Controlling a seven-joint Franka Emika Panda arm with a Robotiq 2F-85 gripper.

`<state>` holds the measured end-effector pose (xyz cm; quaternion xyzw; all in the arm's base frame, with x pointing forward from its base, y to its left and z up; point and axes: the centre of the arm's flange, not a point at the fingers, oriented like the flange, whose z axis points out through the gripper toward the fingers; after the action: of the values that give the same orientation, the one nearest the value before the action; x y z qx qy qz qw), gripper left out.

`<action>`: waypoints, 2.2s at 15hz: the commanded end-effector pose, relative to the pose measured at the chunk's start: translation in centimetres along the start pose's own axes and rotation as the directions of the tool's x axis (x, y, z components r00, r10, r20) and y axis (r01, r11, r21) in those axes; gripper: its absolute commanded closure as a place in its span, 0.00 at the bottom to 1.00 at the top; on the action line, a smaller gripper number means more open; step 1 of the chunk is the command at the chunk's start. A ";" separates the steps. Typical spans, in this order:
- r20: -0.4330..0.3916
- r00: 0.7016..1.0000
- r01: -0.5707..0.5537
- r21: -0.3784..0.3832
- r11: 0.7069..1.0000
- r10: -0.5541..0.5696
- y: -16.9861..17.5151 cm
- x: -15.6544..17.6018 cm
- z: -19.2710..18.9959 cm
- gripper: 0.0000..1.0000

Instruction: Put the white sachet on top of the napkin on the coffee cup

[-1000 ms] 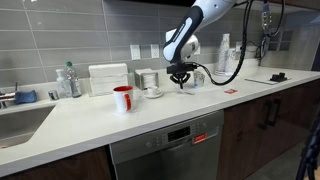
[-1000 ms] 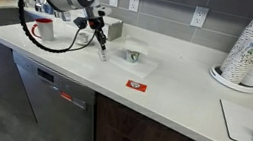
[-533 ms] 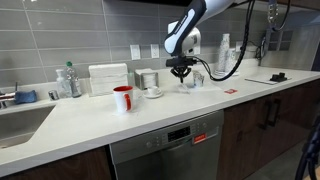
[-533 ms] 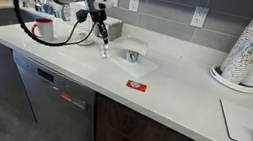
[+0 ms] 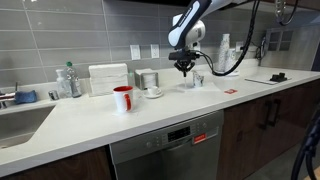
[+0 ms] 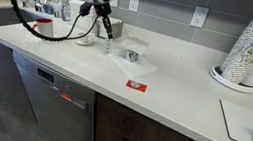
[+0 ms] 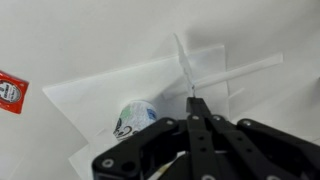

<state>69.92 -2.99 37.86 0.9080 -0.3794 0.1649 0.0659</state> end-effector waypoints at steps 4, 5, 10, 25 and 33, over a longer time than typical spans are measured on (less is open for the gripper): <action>0.055 0.996 -0.064 -0.005 0.998 0.064 1.9 0.5 -2.1 1.00; 0.053 0.996 -0.070 -0.003 0.998 0.070 2.0 0.6 -2.5 1.00; 0.051 0.992 -0.119 -0.008 0.993 0.119 2.8 2.5 -4.6 1.00; 0.016 0.968 -0.248 -0.048 0.967 0.249 5.9 9.6 -11.1 1.00; -0.008 0.970 -0.242 -0.030 0.970 0.241 6.3 9.6 -11.5 0.99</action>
<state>68.83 -10.99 51.98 0.8536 -0.4894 0.1678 0.0602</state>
